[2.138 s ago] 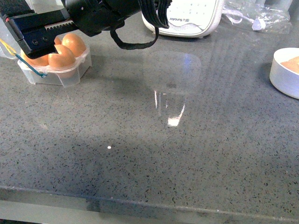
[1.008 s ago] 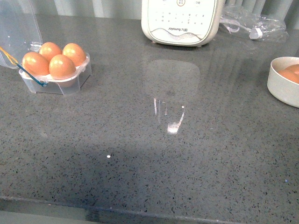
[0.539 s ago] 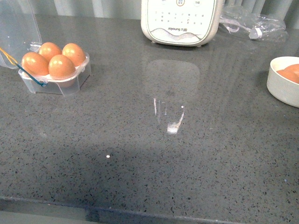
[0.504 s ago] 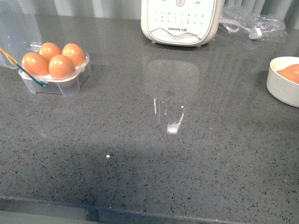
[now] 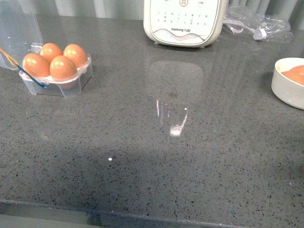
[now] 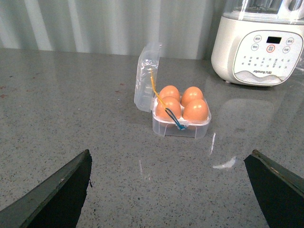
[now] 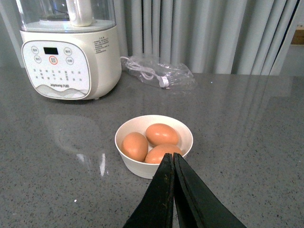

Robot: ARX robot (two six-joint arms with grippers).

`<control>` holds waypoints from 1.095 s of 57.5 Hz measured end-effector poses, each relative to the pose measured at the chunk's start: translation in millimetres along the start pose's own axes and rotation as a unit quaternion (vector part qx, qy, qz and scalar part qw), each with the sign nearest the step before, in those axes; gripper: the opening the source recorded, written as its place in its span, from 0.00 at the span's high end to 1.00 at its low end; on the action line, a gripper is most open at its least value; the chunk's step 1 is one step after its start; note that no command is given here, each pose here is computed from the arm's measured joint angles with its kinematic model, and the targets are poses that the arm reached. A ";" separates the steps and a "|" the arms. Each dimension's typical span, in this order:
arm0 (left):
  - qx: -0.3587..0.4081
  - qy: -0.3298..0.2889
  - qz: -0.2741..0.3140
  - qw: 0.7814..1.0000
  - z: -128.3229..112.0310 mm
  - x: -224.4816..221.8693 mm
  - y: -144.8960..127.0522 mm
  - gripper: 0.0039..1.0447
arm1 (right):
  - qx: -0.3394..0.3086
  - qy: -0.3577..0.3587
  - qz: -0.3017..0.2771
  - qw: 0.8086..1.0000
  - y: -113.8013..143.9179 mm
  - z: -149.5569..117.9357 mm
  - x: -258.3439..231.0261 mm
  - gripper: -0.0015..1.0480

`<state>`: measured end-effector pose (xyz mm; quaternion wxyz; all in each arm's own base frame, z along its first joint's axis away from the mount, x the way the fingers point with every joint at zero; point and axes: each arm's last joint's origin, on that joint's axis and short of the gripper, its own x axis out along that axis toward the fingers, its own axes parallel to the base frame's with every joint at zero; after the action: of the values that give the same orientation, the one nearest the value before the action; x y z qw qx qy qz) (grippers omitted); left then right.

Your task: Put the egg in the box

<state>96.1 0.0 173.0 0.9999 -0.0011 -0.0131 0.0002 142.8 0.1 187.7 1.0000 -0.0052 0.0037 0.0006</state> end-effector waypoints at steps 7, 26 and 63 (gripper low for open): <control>0.000 0.000 0.000 1.000 0.0 0.0 0.0 0.06 | 0.000 0.001 0.000 1.000 0.1 -4.4 -5.5 0.97; 0.000 0.000 0.000 1.000 0.0 0.0 0.0 0.06 | 0.000 -0.001 0.000 1.000 0.2 -14.2 -19.2 0.97; 0.000 0.000 0.000 1.000 0.0 0.0 0.0 0.06 | 0.000 -0.008 0.000 1.000 0.2 -19.8 -32.8 0.97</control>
<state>96.1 0.0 173.0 0.9999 -0.0011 -0.0131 0.0002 109.9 0.1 168.2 1.0000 -0.0052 -0.0041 0.0007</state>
